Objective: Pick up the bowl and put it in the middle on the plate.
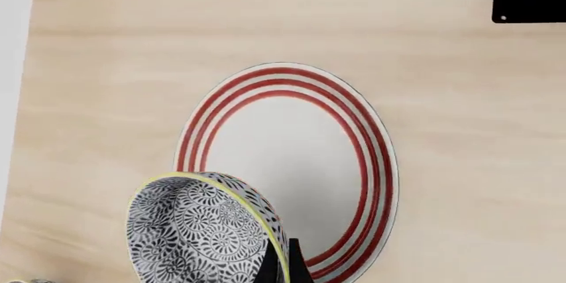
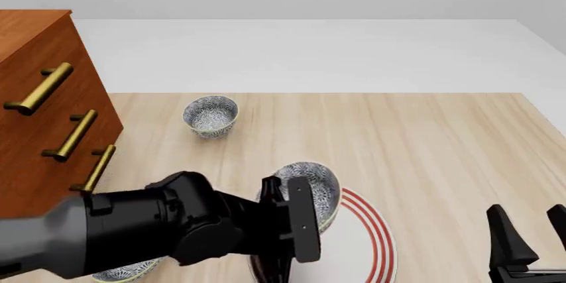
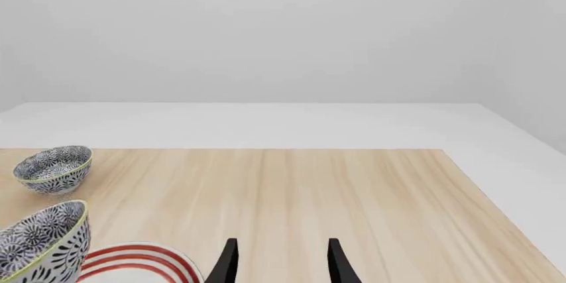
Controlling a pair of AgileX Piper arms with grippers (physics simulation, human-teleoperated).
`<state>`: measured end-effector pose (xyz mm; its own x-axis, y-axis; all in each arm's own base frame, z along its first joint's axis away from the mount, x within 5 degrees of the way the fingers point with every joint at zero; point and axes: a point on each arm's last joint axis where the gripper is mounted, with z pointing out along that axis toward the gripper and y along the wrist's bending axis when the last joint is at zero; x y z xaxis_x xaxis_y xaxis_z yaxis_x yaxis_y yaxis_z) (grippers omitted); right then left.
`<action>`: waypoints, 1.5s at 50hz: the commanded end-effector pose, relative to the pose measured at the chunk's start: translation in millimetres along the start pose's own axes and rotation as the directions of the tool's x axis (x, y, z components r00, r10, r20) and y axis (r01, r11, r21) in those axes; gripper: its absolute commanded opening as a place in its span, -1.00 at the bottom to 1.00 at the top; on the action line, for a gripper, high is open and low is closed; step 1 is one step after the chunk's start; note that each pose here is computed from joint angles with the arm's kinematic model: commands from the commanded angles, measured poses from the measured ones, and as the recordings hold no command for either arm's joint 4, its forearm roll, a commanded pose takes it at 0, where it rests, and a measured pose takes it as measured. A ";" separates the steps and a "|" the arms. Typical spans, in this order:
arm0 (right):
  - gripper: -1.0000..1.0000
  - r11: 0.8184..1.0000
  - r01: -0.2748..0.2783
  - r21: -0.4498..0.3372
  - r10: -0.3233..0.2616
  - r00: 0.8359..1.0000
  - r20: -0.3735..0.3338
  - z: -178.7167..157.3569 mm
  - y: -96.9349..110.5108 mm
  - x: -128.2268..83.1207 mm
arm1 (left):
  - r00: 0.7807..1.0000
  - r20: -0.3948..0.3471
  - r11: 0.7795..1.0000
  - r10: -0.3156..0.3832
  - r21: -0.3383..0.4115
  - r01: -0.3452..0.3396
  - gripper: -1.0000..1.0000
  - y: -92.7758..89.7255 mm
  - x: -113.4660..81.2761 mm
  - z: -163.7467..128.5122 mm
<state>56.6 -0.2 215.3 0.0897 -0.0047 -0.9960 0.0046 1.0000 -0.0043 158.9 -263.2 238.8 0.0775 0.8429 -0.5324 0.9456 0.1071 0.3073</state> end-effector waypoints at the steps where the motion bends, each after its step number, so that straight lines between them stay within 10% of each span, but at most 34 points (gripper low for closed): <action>1: 1.00 1.000 0.000 0.000 0.000 1.000 0.000 0.0 0.0 0.0 | 1.000 -0.004 0.999 0.023 0.029 -0.023 -1.00 -11.4 -6.5 9.7; 42: 1.00 1.000 0.000 0.000 0.000 1.000 0.000 0.0 0.0 0.0 | 0.991 -0.132 0.987 -0.016 0.158 0.037 -1.00 -53.7 -23.0 58.6; 74: 1.00 1.000 0.000 0.000 0.000 1.000 0.000 0.0 0.0 0.0 | 0.985 -0.170 0.986 -0.027 0.160 0.055 -1.00 -53.4 -11.3 75.6; 75: 1.00 1.000 0.000 0.000 0.000 1.000 0.000 0.0 0.0 0.0 | 0.985 -0.169 0.986 -0.026 0.160 0.053 1.00 -53.4 -11.7 75.3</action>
<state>56.6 -0.2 215.3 0.0898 -0.0048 -0.9960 0.0045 1.0000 -0.0044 125.8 -321.2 175.2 0.0038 0.9108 -0.4128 0.9879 0.0605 0.1426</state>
